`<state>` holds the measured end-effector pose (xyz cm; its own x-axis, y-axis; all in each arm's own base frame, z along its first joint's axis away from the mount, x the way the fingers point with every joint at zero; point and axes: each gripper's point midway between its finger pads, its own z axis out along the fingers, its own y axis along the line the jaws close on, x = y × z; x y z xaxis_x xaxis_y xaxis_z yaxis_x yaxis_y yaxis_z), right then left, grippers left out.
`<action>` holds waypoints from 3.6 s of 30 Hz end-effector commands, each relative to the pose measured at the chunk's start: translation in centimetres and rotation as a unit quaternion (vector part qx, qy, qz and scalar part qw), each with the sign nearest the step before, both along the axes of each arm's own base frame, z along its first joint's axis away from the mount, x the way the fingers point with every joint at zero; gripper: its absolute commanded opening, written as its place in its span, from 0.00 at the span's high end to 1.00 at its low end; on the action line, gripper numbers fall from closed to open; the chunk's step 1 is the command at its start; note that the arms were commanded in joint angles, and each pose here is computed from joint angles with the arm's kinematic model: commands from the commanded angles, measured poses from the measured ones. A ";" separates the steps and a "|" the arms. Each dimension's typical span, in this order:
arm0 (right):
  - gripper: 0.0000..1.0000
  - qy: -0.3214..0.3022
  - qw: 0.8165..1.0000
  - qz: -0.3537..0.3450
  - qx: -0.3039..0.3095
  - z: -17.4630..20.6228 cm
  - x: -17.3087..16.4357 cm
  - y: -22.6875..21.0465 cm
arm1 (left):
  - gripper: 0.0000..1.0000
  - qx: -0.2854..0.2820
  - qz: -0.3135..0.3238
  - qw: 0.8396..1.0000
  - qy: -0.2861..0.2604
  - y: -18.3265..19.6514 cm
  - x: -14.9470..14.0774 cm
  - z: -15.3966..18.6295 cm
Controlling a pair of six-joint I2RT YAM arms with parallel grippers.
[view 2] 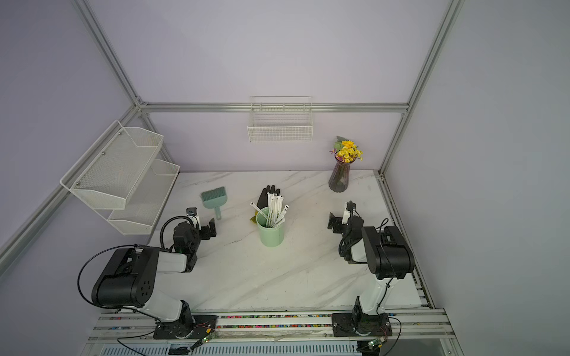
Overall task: Take the straws out of the storage container
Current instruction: Adjust the straw in the container.
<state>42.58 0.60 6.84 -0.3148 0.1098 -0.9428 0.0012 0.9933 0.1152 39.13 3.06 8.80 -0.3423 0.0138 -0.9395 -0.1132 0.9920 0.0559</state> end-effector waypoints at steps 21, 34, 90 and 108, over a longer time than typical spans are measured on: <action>0.03 -0.013 1.000 0.002 -0.008 0.9 0.3 -0.2 | 0.00 0.000 0.000 0.999 -0.042 0.2 1.2 2.4; 0.03 -0.042 0.995 -0.085 0.035 8.5 -0.5 -2.7 | 0.00 -0.057 0.180 0.982 -0.014 5.1 -0.3 8.8; 1.00 0.293 0.926 0.215 0.107 11.1 -12.2 26.3 | 0.00 -0.225 -0.070 0.958 0.164 -12.3 -5.3 10.4; 1.00 0.277 0.933 0.215 0.079 13.0 -8.9 27.9 | 0.00 -0.226 -0.075 0.956 0.172 -12.8 -4.6 9.7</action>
<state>33.44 28.91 20.24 -0.7911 -0.0015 -0.6117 -0.3036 0.8690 0.3906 33.93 -9.32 17.45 -0.6818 -0.2964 -0.6688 -0.0479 0.9304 -0.3634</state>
